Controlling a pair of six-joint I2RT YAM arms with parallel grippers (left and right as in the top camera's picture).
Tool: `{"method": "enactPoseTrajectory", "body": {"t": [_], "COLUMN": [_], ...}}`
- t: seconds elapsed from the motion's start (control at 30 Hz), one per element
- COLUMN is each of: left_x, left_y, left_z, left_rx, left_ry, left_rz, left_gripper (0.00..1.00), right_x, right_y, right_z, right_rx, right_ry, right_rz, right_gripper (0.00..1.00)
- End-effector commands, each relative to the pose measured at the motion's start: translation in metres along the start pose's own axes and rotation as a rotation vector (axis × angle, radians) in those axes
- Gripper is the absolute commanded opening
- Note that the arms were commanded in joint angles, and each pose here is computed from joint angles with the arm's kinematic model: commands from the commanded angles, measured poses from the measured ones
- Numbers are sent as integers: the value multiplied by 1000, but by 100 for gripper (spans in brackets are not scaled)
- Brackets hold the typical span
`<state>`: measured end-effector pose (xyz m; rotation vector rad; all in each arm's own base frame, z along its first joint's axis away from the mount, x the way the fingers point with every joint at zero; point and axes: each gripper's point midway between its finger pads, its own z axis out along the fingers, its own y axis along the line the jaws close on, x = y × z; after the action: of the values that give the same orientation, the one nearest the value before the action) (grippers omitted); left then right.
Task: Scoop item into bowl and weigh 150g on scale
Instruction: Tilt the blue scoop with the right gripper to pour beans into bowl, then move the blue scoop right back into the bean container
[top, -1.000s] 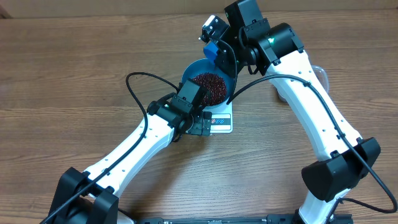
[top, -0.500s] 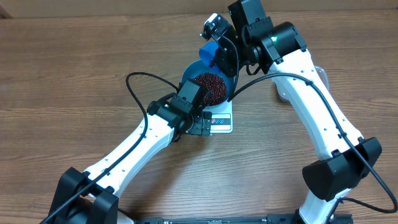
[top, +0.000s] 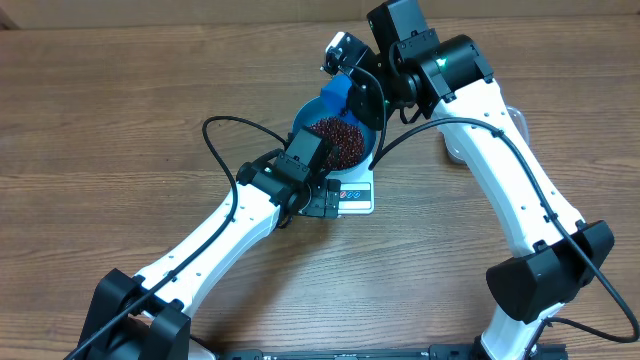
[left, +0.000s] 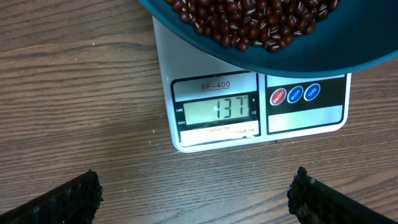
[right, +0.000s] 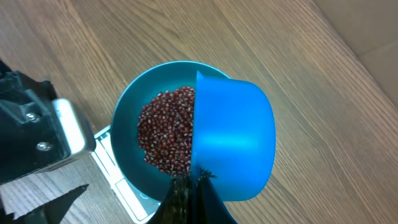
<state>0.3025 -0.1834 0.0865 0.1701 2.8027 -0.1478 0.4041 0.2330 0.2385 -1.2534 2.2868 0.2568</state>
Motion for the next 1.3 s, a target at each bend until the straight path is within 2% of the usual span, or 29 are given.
{"method": "enactPoseTrajectory", "body": {"t": [0.0, 0.1, 0.2, 0.37, 0.47, 0.7, 0.97, 1.0, 1.17, 1.27], "left_x": [0, 0, 0, 0, 0, 0, 0, 0, 0, 0], "left_y": [1, 1, 1, 1, 1, 1, 1, 1, 1, 1], "left_z": [-1, -1, -1, -1, -1, -1, -1, -1, -1, -1], "left_rx": [6, 6, 6, 6, 6, 6, 6, 6, 6, 6], "left_ry": [-3, -3, -3, -3, -3, -3, -3, -3, -3, -3], "left_rz": [-18, -18, -18, -18, -18, -18, -18, -18, -18, -18], "left_gripper": [99, 99, 100, 99, 100, 100, 100, 100, 99, 100], "right_x": [-9, -16, -16, -14, -10, 9, 99, 128, 202, 232], "right_y": [-6, -14, -12, -13, -16, -44, -116, -131, -154, -159], "right_z": [-22, -23, -23, -24, -29, -60, -81, -81, -72, -62], "right_rx": [60, 79, 65, 31, -53, -281, -127, -45, 142, 224], "right_ry": [-36, -72, -73, -89, -106, -205, -143, -93, 73, 156], "right_rz": [-40, 60, 75, 358, 545, 722, 983, 1036, 1141, 1157], "right_gripper": [4, 4, 4, 4, 4, 4, 4, 4, 4, 4]}}
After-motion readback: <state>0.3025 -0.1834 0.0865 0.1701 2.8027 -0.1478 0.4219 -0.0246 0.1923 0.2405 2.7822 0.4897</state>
